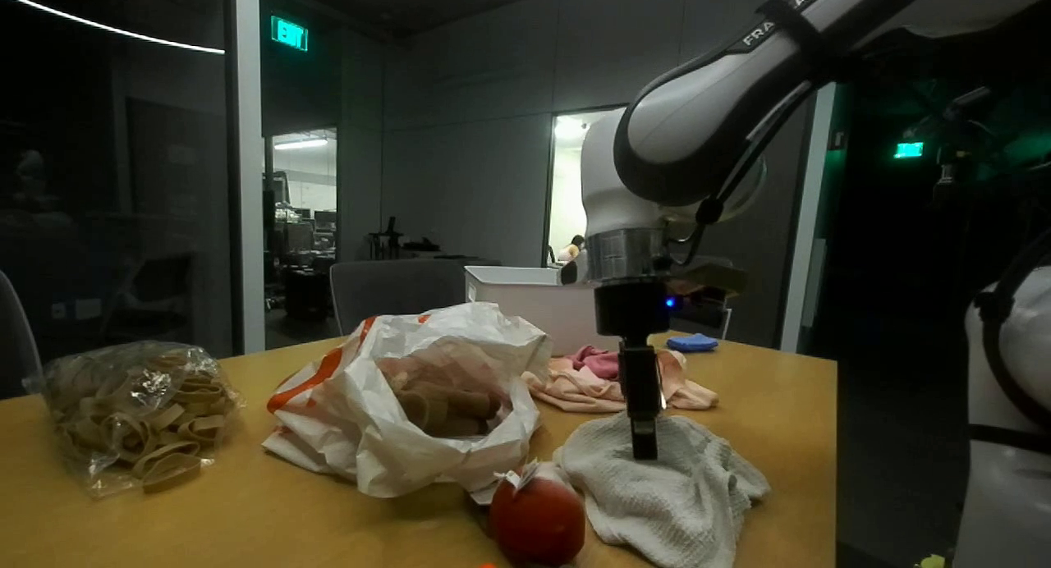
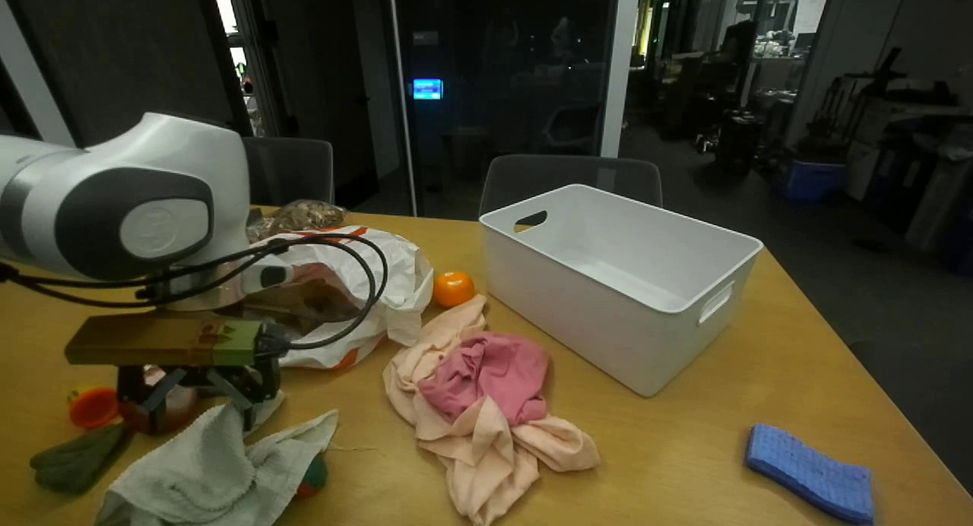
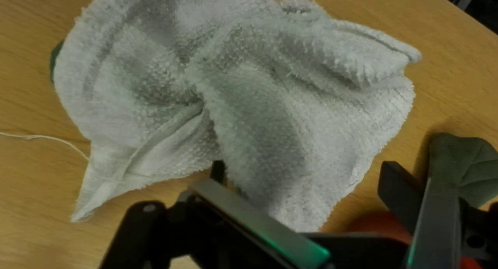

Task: Put the brown plush toy and towel in the plastic

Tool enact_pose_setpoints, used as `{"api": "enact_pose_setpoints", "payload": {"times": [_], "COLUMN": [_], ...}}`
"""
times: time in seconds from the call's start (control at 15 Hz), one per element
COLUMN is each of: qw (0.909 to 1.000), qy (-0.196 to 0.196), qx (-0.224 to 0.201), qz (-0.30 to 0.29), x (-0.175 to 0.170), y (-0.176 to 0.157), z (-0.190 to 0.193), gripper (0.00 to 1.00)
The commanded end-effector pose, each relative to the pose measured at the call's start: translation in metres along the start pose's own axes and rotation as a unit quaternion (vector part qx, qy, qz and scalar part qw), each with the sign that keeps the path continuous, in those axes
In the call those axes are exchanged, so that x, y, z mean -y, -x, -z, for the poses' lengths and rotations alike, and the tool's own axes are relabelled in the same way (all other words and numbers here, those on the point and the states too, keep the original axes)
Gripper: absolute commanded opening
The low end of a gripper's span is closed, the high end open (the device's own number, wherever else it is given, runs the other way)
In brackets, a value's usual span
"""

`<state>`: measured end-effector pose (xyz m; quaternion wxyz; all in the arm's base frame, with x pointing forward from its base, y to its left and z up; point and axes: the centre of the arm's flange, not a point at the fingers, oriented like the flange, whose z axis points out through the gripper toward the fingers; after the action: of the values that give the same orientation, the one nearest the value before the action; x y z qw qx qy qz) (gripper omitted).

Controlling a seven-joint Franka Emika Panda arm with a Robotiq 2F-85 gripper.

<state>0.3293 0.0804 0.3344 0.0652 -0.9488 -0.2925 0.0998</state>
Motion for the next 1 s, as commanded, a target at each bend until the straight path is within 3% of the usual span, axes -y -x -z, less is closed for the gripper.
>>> {"api": "enact_pose_setpoints", "payload": {"times": [0.0, 0.33, 0.4, 0.53, 0.93], "qw": [0.9999, 0.9981, 0.9979, 0.9973, 0.9954], "qy": [-0.002, -0.006, -0.004, -0.001, 0.006], "qx": [0.005, 0.016, 0.014, 0.008, -0.014], "qz": [-0.015, -0.059, -0.064, -0.073, -0.095], "x": [0.007, -0.017, -0.022, -0.029, -0.046], "y": [0.041, 0.036, 0.037, 0.041, 0.044], "z": [-0.066, -0.102, -0.108, -0.114, -0.088], "gripper": [1.00, 1.00, 0.75, 0.68, 0.20]}}
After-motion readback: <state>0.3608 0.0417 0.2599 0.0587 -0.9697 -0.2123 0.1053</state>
